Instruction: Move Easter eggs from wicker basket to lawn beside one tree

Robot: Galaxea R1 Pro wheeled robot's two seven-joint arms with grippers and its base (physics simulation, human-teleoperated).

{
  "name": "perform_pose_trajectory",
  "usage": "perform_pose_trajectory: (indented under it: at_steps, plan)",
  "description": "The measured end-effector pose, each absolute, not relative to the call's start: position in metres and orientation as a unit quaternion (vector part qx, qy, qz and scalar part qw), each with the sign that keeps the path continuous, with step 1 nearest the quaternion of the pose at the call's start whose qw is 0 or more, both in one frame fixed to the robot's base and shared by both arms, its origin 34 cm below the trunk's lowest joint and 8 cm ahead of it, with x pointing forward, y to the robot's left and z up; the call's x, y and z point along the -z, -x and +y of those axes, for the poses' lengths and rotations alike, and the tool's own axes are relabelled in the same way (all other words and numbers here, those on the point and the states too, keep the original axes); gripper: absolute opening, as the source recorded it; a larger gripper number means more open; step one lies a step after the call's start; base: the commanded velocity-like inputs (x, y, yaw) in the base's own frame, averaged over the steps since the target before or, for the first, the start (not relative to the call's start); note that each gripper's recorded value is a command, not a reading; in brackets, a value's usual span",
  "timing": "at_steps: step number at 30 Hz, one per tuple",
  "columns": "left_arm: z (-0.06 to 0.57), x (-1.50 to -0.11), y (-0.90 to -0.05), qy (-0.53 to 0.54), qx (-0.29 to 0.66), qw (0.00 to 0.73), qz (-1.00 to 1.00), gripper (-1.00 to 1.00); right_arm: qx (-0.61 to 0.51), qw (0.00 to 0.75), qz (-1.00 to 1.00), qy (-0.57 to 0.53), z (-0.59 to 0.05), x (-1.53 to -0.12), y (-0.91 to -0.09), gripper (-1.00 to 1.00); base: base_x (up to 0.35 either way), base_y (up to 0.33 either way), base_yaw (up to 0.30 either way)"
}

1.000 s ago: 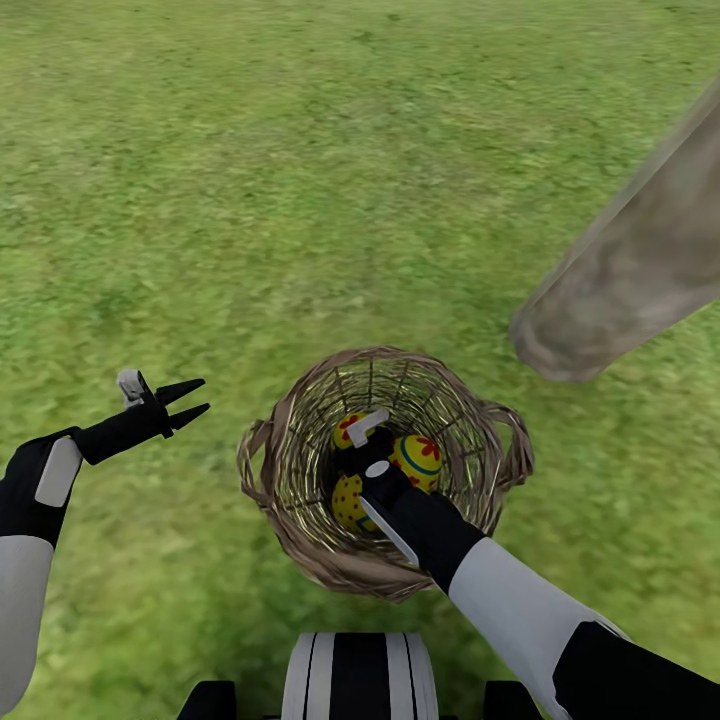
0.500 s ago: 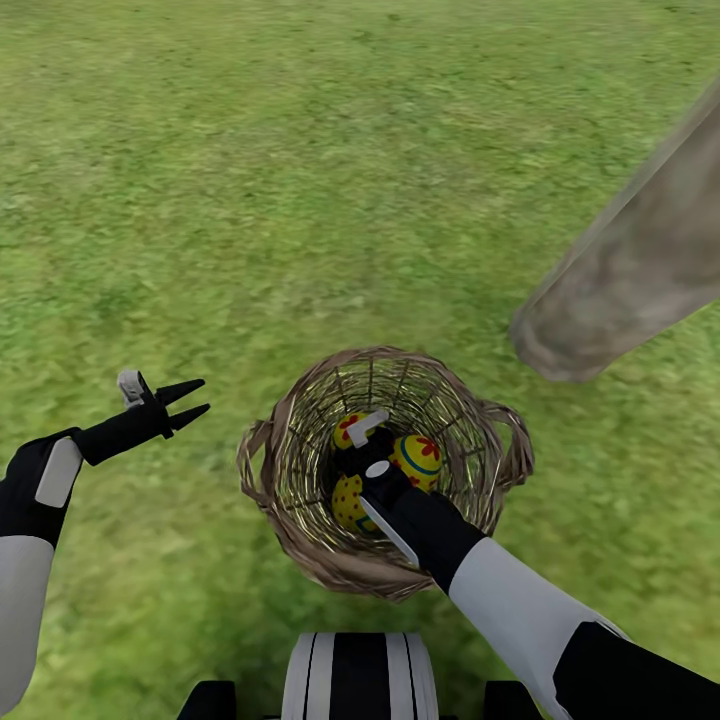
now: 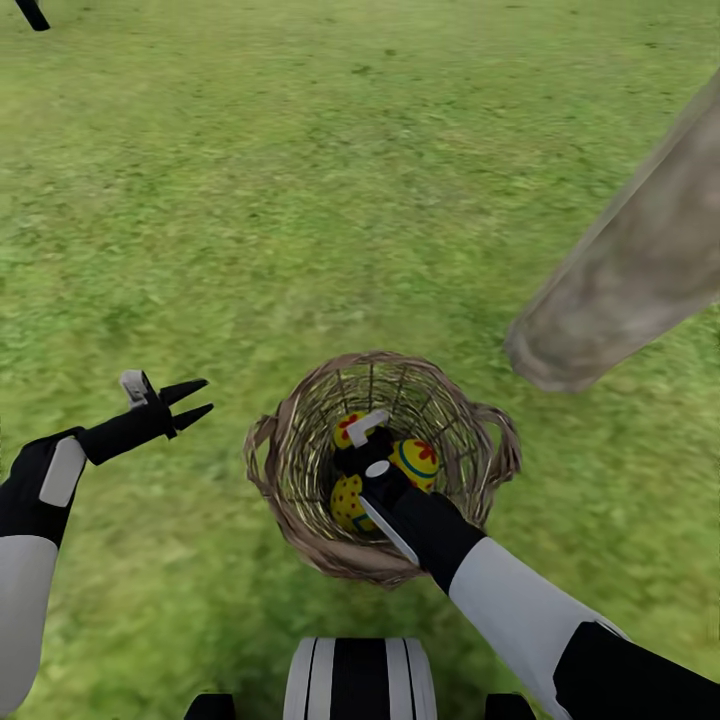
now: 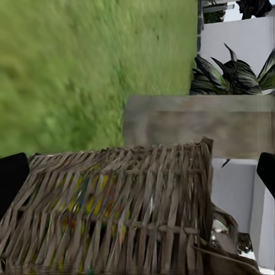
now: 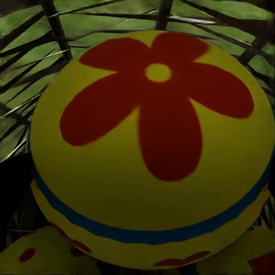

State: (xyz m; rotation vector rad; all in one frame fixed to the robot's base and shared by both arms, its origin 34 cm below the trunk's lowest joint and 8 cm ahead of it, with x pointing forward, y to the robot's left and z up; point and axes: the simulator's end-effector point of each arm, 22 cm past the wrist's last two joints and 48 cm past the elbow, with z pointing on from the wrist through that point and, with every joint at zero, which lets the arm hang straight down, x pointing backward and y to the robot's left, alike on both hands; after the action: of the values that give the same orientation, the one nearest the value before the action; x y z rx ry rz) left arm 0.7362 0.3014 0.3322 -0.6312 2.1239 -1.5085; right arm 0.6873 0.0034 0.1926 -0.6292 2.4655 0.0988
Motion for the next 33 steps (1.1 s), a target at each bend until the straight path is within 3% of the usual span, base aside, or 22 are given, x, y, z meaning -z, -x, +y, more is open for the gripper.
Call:
perform_pose_trajectory:
  at_steps: [18, 27, 33]
  plan:
    - [0.298, -0.335, -0.737, 0.231, 0.553, 0.229, 0.767, 1.00, -0.033, 0.263, 0.925, 0.270, -0.002, -0.254, -0.693, -1.00, -0.003, 0.000, 0.000]
    - [0.298, -0.358, -0.742, 0.221, 0.557, 0.241, 0.763, 1.00, -0.026, 0.277, 0.921, 0.272, -0.006, -0.274, -0.698, -1.00, -0.293, 0.000, 0.000]
    - [0.297, -0.374, -0.745, 0.215, 0.561, 0.250, 0.759, 1.00, -0.025, 0.292, 0.917, 0.271, -0.005, -0.294, -0.705, -1.00, -0.047, 0.000, 0.000]
